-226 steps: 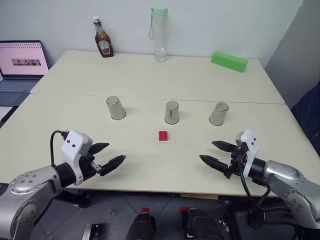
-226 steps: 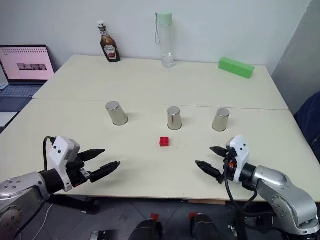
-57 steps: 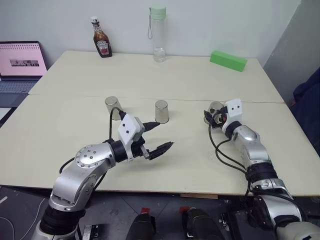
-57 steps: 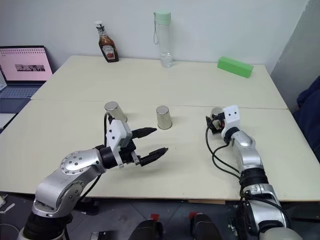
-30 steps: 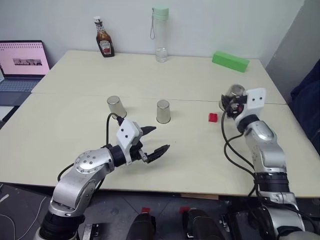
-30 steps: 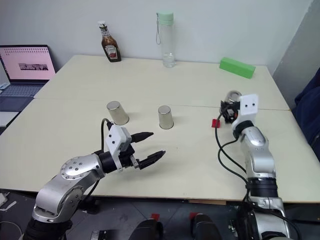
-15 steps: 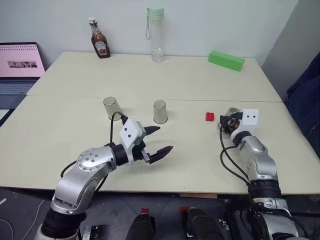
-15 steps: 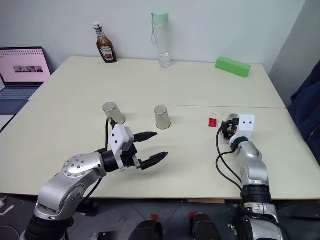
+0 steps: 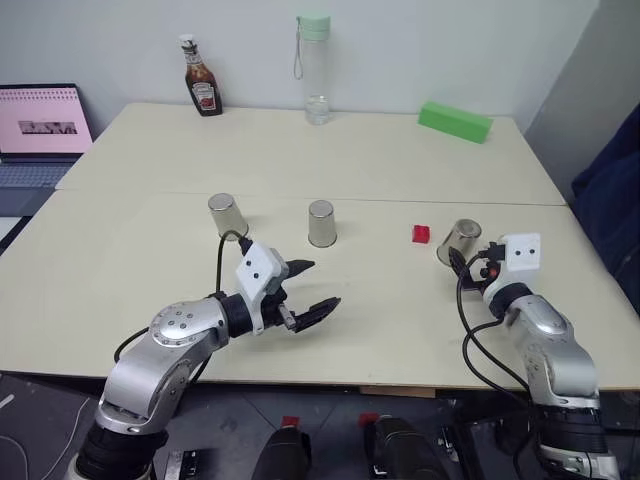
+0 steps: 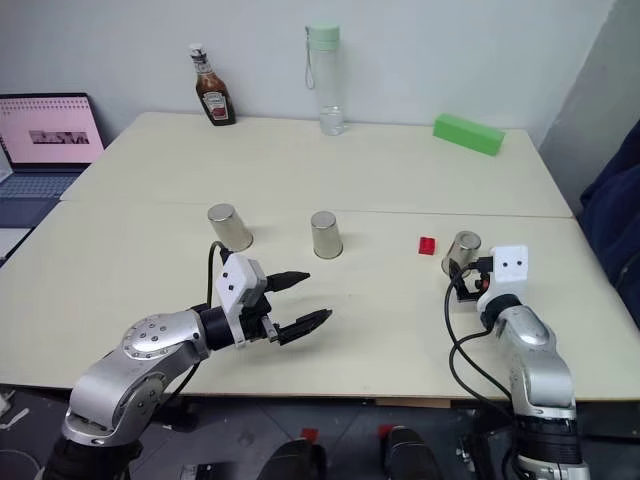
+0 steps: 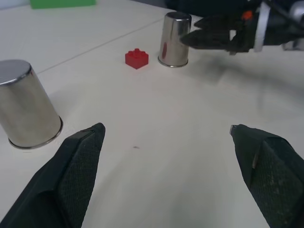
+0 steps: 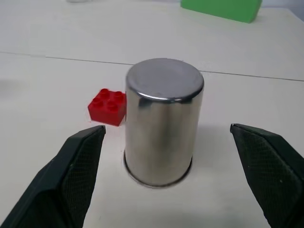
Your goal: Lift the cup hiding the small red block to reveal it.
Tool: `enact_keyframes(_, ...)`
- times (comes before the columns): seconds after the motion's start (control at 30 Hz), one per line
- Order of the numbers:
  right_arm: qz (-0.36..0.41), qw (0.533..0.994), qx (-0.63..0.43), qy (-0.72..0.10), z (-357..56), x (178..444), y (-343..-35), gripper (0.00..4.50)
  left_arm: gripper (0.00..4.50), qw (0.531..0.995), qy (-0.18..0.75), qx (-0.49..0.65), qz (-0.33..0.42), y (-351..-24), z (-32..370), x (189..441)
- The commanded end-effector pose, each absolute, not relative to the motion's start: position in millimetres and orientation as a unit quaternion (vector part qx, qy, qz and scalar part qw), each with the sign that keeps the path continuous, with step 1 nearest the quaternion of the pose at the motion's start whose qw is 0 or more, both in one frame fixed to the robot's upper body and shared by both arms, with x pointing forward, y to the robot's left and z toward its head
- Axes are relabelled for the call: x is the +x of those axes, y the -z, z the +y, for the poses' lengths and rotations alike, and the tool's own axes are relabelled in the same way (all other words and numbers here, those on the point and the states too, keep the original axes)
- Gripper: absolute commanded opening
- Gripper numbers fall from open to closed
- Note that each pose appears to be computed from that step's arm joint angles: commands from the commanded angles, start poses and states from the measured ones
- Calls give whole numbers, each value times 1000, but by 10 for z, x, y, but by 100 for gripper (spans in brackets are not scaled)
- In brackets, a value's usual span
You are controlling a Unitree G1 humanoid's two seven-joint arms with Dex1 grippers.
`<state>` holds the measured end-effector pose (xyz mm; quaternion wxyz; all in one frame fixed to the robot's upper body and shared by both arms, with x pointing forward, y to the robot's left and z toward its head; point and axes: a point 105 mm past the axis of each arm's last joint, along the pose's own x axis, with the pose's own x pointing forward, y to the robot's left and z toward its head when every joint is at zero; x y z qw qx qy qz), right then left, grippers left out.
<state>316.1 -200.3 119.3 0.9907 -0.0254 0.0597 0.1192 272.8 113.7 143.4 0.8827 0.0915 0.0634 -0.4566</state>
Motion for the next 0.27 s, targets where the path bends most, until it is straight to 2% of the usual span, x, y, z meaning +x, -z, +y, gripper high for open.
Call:
enact_keyframes(0.03,82,970,-34,-224,-1826,2770,-1375,447,450,898,428,82,55,-1617,1328,2728)
enact_keyframes(0.13,95,952,-21,-290,-1739,2534,-1531,447,450,908,406,77,73,-1657,1502,2674)
enact_keyframes(0.27,80,959,-23,-271,-1743,2603,-1648,447,450,912,394,73,81,-1674,1588,2636)
